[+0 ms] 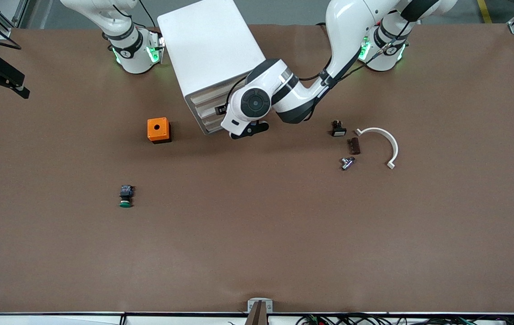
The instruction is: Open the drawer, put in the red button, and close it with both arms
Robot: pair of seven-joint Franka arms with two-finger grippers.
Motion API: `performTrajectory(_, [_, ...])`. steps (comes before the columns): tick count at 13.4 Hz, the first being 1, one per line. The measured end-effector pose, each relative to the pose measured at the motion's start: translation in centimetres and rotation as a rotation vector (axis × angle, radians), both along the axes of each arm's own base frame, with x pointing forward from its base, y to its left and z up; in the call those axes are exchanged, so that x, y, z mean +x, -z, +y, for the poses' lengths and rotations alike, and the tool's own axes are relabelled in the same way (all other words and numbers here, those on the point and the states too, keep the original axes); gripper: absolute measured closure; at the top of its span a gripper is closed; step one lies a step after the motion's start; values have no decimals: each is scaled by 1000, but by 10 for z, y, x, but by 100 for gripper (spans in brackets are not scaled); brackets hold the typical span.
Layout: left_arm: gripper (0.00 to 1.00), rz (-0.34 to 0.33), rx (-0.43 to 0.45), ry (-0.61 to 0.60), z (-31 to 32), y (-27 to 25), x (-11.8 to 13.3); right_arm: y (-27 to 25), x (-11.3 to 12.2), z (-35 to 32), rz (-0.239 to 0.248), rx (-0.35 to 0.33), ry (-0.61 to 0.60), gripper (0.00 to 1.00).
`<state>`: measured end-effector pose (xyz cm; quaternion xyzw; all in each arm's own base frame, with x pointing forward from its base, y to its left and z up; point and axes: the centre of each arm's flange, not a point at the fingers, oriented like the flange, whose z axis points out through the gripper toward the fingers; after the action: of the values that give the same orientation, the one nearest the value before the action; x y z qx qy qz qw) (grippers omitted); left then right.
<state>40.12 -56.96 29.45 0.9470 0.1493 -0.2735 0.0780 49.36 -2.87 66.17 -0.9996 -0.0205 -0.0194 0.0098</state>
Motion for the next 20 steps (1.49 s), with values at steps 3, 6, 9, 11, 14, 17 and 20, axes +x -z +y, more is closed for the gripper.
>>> performTrajectory(3, [0,11,11,5,-7,1,-12,0,0,0,0,0,-1,0])
performTrajectory(6, [0,9,10,2,-8,1,-12,0,0,1,0,0,-1,0])
performTrajectory(9, [0,8,13,-25,-3,-1,-2,0,0,1,0,0,-1,0])
performTrajectory(11, [0,-12,11,-89,21,-7,35,0,0,1,0,0,-2,0])
performTrajectory(14, [0,-97,8,-174,104,-34,126,0,0,2,0,-1,-3,0])
performTrajectory(17, [0,-271,95,-182,176,-65,184,0,0,2,0,-1,-3,0])
performTrajectory(20, [0,-420,162,-144,229,-95,216,0,1,2,-2,-1,-4,0])
